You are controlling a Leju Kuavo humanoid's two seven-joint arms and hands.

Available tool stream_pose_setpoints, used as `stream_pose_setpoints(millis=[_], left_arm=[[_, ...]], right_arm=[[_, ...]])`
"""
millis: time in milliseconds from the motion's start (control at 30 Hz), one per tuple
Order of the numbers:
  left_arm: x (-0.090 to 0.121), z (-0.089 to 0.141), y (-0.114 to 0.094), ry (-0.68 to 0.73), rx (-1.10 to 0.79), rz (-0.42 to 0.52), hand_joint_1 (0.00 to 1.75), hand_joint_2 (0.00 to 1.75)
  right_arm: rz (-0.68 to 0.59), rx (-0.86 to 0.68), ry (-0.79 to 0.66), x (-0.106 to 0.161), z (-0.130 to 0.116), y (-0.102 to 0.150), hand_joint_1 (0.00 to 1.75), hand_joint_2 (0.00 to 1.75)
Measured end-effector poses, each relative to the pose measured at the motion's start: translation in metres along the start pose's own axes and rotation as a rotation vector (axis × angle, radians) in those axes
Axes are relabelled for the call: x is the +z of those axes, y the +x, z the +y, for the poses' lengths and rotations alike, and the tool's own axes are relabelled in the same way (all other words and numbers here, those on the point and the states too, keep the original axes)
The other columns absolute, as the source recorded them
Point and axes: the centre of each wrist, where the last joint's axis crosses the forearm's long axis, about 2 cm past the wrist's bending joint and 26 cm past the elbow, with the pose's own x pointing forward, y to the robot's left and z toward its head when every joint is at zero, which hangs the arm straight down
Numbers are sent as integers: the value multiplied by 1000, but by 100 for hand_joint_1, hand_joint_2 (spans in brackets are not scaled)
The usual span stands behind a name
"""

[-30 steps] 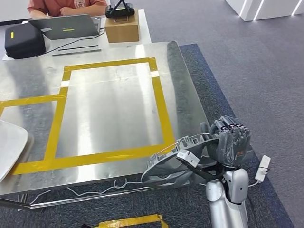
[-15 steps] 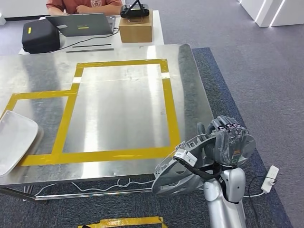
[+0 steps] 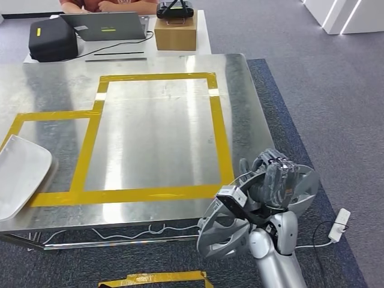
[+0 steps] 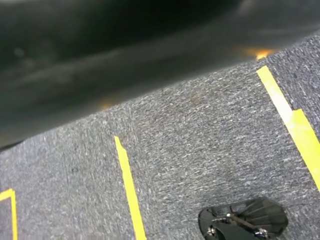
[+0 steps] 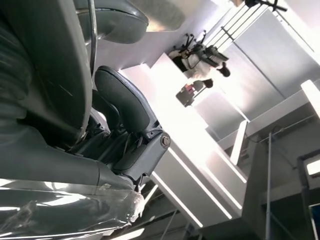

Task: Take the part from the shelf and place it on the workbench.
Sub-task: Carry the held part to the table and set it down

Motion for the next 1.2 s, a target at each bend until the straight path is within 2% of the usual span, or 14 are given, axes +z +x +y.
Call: stream_pose_setpoints(millis=[933,1200], left_arm=[[0,0,-1,4,19,-4,0,0],[0,0,-2,3,20,-6,0,0]], right_arm=[[-59,-15,42,3,2,3,175,175],[-108,44,51,10,-5,6,175,175]])
